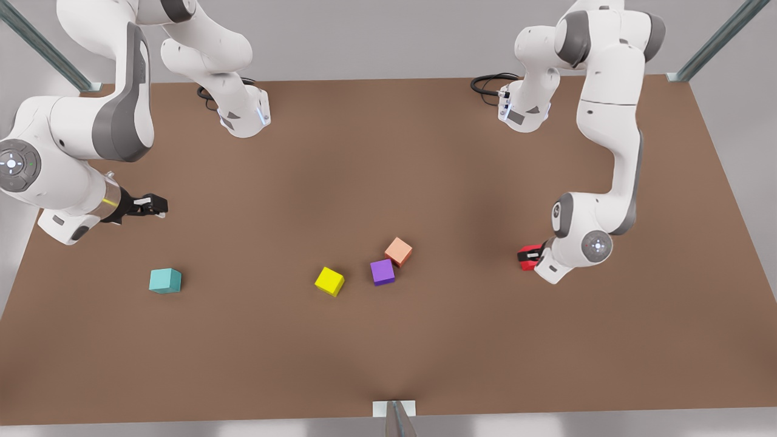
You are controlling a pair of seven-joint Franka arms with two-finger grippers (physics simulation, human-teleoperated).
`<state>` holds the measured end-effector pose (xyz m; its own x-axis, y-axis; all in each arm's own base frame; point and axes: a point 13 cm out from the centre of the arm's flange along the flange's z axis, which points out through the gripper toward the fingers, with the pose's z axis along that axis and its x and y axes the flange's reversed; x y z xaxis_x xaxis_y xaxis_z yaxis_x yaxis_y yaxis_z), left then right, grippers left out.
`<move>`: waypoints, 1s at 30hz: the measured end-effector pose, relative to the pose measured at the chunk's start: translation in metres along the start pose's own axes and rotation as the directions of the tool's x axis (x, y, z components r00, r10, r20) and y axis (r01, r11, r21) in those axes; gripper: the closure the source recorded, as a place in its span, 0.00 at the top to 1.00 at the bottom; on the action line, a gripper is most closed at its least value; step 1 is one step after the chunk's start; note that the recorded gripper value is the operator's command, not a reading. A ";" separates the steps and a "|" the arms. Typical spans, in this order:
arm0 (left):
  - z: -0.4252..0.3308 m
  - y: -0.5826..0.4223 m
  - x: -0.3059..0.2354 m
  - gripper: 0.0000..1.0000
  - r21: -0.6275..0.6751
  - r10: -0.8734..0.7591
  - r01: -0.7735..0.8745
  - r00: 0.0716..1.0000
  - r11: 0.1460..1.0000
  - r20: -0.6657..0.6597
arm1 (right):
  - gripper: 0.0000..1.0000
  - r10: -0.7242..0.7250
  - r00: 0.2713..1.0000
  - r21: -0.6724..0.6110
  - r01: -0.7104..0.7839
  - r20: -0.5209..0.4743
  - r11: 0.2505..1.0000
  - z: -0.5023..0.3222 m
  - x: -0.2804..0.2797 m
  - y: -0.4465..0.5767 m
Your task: Pick up red wooden cube and pass to hand red wooden cube and place in blue wooden cube
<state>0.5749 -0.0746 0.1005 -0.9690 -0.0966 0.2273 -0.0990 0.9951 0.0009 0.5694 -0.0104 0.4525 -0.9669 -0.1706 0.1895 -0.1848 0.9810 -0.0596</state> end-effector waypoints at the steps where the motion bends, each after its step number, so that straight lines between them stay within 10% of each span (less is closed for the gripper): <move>1: 0.005 0.000 -0.001 1.00 -0.001 -0.003 0.003 1.000 1.000 0.002 | 1.00 -0.001 1.000 0.000 0.001 -0.001 1.000 0.001 0.000 0.000; 18: 0.062 0.009 -0.010 1.00 -0.010 -0.039 0.039 0.999 0.999 0.018 | 1.00 -0.014 1.000 0.001 0.014 -0.015 1.000 0.010 -0.002 0.001; 22: 0.065 0.008 -0.014 0.67 -0.009 -0.043 0.043 0.998 0.999 0.035 | 1.00 -0.015 1.000 0.008 0.016 -0.020 1.000 0.012 -0.002 0.000; 30: -0.041 -0.090 -0.052 0.66 0.159 -0.047 0.027 0.992 0.987 0.120 | 1.00 -0.013 1.000 0.029 0.013 -0.021 0.999 0.009 0.000 -0.007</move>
<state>0.6434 -0.1582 0.1282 -0.9835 -0.1449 0.1087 -0.1601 0.9760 -0.1478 0.5689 -0.0180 0.4445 -0.9606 -0.1812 0.2105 -0.2027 0.9755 -0.0855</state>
